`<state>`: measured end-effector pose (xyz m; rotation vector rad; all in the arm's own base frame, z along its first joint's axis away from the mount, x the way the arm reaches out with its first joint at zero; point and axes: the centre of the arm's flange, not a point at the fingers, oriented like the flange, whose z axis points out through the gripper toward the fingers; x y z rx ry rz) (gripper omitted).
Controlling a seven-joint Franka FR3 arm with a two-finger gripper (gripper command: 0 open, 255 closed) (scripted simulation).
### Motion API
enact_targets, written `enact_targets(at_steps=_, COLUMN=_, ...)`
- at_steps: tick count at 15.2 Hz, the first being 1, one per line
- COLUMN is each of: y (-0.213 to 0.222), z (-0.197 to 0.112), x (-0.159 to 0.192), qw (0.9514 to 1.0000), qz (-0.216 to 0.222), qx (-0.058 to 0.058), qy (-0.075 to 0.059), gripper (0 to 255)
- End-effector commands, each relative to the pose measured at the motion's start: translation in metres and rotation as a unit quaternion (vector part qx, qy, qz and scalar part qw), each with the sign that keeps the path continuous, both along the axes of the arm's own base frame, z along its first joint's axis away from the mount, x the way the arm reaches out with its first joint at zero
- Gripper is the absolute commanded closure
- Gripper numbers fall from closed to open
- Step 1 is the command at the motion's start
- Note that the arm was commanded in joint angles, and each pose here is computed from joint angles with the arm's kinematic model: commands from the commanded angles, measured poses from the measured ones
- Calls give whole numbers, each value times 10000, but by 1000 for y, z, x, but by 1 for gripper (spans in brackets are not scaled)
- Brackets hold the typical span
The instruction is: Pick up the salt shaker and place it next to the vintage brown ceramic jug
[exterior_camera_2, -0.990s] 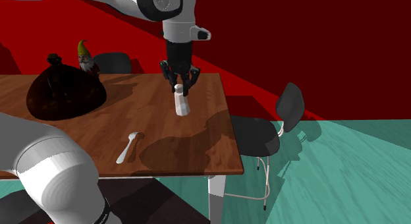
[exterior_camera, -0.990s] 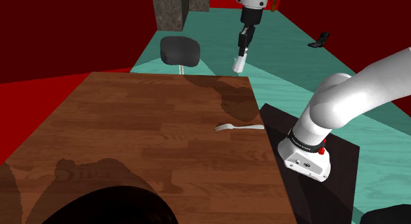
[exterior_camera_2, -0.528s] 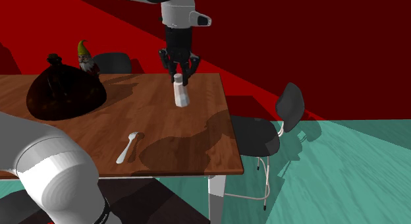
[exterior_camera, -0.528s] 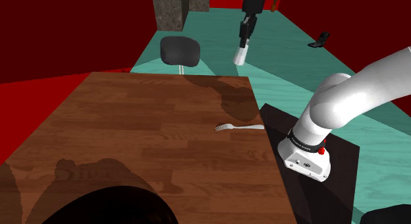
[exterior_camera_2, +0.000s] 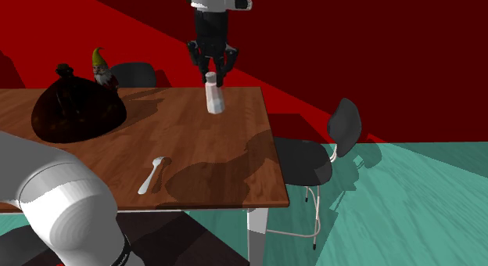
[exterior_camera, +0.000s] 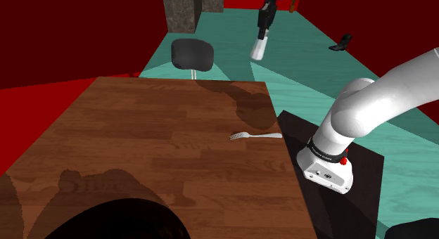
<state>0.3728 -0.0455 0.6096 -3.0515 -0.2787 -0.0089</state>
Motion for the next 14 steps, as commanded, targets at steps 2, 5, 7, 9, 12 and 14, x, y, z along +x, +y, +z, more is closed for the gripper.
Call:
enact_targets(at_steps=2, y=1, z=17, x=-1, qw=10000, qz=0, qx=1, qy=2, gripper=255)
enact_targets(at_steps=5, y=1, z=33, x=-1, qw=10000, qz=0, qx=1, qy=2, gripper=255)
enact_targets(at_steps=7, y=1, z=43, x=-1, qw=10000, qz=0, qx=1, qy=2, gripper=255)
enact_targets(at_steps=9, y=1, z=54, x=-1, qw=10000, qz=0, qx=1, qy=2, gripper=255)
enact_targets(at_steps=12, y=1, z=70, x=-1, qw=10000, qz=0, qx=1, qy=2, gripper=255)
enact_targets(at_steps=14, y=1, z=80, x=-1, qw=10000, qz=0, qx=1, qy=2, gripper=255)
